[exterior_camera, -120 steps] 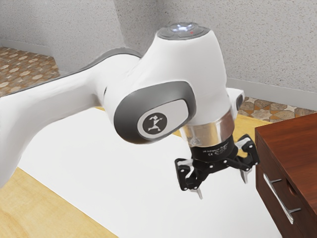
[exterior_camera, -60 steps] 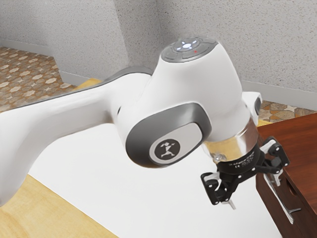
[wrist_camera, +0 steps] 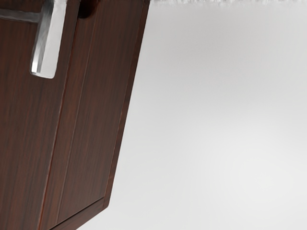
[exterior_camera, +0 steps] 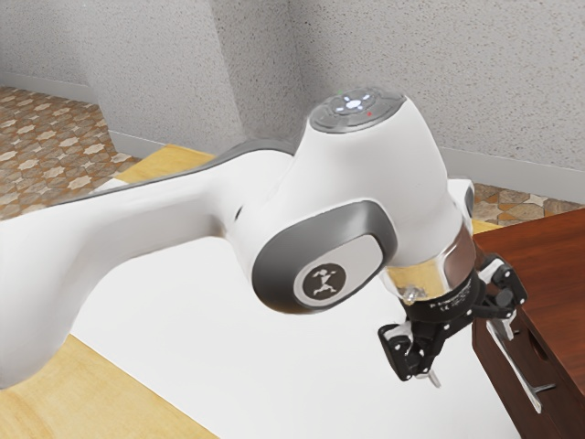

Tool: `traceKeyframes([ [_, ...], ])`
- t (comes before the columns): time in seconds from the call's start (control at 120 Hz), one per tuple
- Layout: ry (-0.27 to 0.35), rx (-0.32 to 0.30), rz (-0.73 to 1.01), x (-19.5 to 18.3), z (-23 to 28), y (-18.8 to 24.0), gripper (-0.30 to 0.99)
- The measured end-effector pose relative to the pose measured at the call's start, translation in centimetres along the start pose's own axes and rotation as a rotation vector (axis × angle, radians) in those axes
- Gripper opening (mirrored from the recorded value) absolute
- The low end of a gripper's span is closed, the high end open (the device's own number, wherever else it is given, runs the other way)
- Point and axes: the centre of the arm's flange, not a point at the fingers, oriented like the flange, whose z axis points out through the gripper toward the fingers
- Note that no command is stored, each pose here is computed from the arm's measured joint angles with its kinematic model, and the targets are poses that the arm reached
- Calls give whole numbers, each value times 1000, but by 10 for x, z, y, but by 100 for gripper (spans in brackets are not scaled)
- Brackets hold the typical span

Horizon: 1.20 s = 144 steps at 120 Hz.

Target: Pull the drawer handle with one arm to open the drawer

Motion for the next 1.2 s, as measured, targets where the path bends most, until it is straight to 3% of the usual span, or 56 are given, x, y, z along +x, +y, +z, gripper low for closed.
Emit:
traceKeyframes([
  [0.708, -20, 9, 1, -22, 11, 2, 69],
  [1.2, -18, 33, 24, -14, 24, -2, 65],
])
